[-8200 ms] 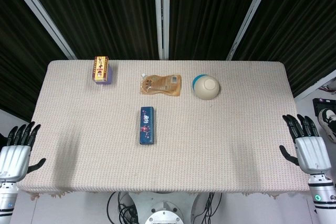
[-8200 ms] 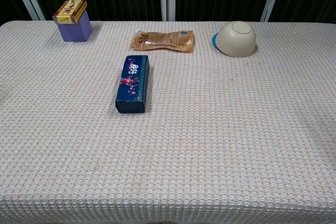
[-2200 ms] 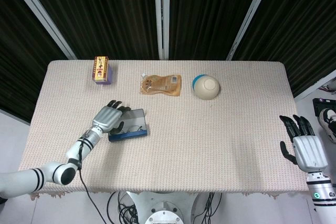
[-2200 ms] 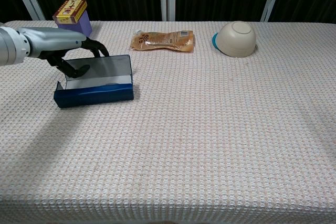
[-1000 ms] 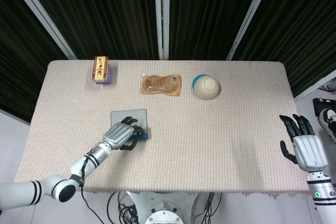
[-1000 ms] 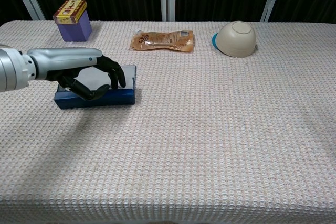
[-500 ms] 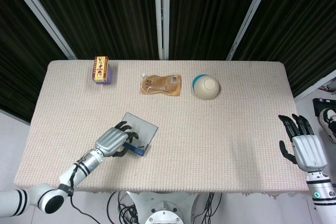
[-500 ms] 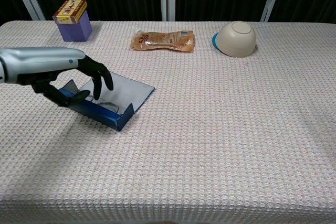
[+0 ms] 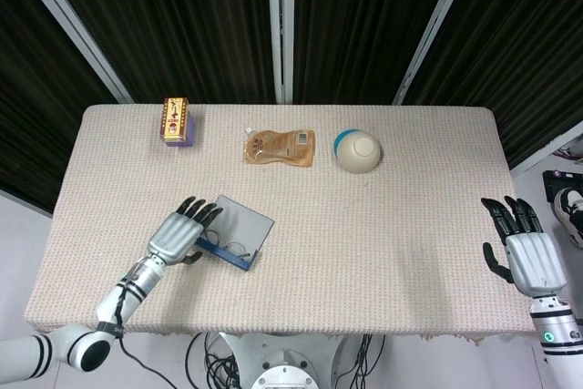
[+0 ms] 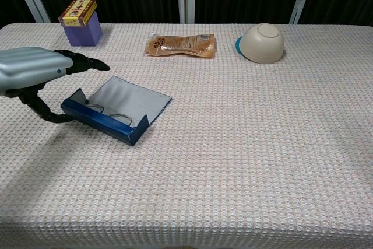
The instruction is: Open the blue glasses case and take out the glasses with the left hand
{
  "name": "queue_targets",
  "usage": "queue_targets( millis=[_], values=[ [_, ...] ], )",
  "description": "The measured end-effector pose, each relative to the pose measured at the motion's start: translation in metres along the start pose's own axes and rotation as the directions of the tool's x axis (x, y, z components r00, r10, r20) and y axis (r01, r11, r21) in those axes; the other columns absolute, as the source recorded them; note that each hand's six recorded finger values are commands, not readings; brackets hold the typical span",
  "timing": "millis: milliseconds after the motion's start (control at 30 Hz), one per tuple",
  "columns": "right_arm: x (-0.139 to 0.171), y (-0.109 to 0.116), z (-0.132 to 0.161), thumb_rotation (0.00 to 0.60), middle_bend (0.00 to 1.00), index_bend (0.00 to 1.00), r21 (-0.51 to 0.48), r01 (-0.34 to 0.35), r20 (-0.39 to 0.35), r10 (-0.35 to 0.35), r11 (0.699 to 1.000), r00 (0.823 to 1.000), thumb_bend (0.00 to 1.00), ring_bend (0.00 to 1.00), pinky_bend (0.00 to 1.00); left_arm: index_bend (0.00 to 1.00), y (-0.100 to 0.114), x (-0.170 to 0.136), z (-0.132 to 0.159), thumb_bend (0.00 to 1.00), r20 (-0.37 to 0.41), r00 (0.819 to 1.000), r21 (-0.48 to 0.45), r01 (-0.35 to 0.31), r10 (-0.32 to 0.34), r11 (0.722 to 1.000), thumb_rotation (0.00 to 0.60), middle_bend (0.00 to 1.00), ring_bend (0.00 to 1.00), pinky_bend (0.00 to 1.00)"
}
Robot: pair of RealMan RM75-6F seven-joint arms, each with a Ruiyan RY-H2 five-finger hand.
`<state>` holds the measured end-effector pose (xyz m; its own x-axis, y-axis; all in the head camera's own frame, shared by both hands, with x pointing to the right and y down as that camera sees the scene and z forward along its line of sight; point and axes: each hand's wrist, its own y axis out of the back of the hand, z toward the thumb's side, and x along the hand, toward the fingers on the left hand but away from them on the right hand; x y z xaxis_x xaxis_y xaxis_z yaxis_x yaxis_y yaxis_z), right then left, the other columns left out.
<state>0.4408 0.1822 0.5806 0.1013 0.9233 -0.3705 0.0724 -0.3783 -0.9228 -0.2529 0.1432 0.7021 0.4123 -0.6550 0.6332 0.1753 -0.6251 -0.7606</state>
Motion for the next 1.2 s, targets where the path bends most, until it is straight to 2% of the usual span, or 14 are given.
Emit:
queue_targets(
  millis=[233, 467, 667, 800, 967, 1200],
  values=[
    [0.004, 0.003, -0.004, 0.600, 0.13, 0.00, 0.000, 0.009, 0.016, -0.009, 1.000, 1.000, 0.45, 0.00, 0.00, 0.03, 0.001, 0.024, -0.012, 0.23, -0.050, 0.999, 0.053, -0.002, 0.005, 0.999, 0.600, 0.04, 0.00, 0.00],
    [0.008, 0.002, -0.010, 0.600, 0.14, 0.00, -0.006, 0.014, 0.034, -0.014, 1.000, 0.999, 0.45, 0.00, 0.00, 0.03, 0.011, 0.055, -0.009, 0.23, -0.045, 0.999, 0.074, -0.001, 0.004, 0.997, 0.600, 0.04, 0.00, 0.00],
    [0.014, 0.003, -0.017, 0.600, 0.13, 0.00, -0.013, 0.021, 0.058, -0.020, 1.000, 0.998, 0.45, 0.00, 0.00, 0.02, 0.034, 0.095, 0.002, 0.22, -0.029, 0.999, 0.107, -0.030, 0.033, 0.994, 0.600, 0.04, 0.00, 0.00],
    [0.015, 0.003, -0.019, 0.600, 0.13, 0.00, -0.016, 0.026, 0.060, -0.025, 1.000, 0.998, 0.45, 0.00, 0.00, 0.03, 0.048, 0.113, 0.012, 0.22, -0.017, 0.999, 0.082, -0.034, 0.036, 0.996, 0.600, 0.04, 0.00, 0.00],
    [0.015, 0.002, -0.020, 0.600, 0.13, 0.00, -0.019, 0.025, 0.057, -0.024, 1.000, 0.998, 0.45, 0.00, 0.00, 0.02, 0.052, 0.109, 0.023, 0.22, 0.005, 1.000, 0.014, -0.023, 0.023, 1.000, 0.600, 0.04, 0.00, 0.00],
    [0.012, -0.001, -0.019, 0.600, 0.13, 0.00, -0.025, 0.019, 0.047, -0.018, 0.999, 0.999, 0.45, 0.00, 0.00, 0.02, 0.046, 0.085, 0.052, 0.22, 0.087, 0.996, -0.053, 0.014, -0.009, 0.999, 0.600, 0.04, 0.00, 0.00]
  ],
)
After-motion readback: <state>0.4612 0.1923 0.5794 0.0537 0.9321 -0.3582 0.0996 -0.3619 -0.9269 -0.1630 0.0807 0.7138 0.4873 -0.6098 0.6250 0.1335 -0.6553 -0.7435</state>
